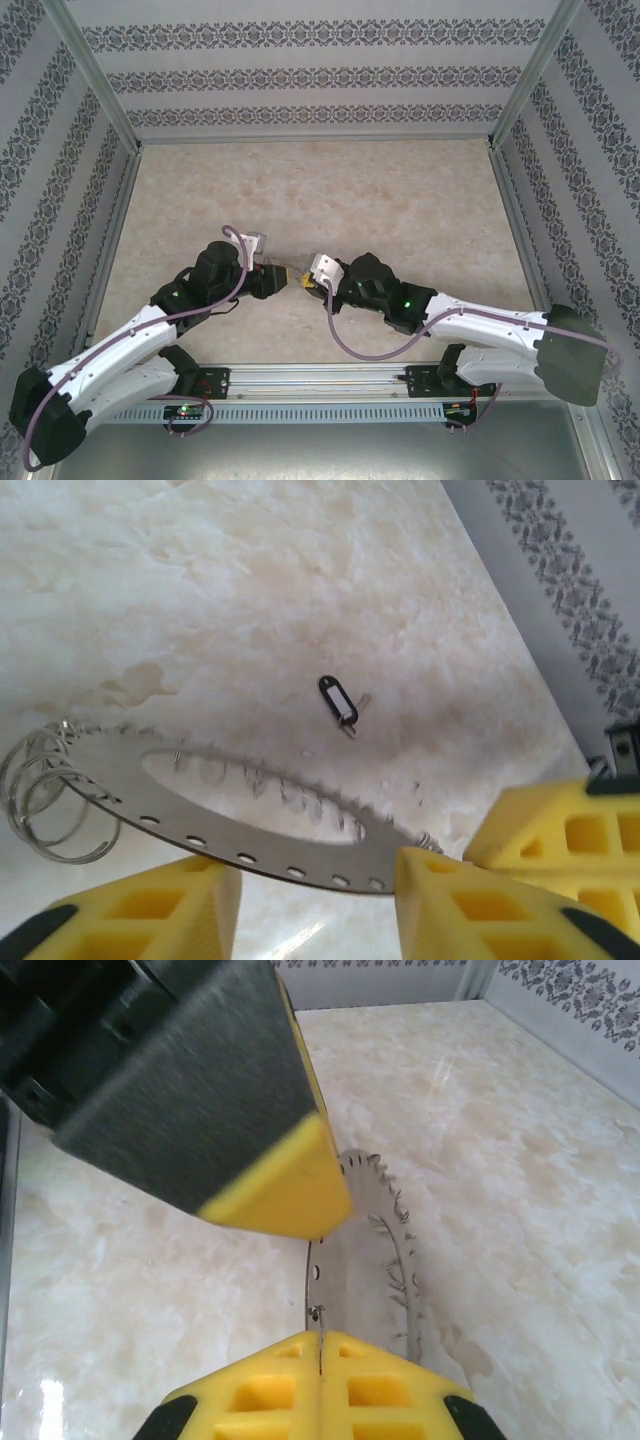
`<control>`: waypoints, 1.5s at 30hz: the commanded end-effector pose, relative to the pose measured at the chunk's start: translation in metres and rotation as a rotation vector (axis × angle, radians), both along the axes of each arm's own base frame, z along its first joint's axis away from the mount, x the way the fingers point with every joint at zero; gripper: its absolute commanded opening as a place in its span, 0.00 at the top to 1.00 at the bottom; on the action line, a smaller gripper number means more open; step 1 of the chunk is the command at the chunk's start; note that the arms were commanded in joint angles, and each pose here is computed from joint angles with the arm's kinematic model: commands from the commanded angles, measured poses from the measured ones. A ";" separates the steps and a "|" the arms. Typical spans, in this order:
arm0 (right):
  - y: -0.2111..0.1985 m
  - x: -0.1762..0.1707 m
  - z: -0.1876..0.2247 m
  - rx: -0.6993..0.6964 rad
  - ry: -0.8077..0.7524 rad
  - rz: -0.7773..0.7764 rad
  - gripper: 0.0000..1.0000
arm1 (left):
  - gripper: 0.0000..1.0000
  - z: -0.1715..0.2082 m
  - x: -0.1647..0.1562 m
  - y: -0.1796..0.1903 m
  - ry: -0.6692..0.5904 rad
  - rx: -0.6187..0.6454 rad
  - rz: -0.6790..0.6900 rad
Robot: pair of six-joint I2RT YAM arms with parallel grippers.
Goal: Put the keys on the keyring
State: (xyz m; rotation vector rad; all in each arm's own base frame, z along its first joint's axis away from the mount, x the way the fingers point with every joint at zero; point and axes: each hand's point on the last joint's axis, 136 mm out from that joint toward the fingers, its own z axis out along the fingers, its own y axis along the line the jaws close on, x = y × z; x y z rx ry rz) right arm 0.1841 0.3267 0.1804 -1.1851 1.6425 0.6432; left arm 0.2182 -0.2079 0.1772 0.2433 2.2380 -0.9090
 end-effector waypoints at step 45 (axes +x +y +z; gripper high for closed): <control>-0.016 -0.051 0.079 0.160 -0.157 0.281 1.00 | 0.62 0.072 -0.076 -0.065 -0.593 0.028 -0.675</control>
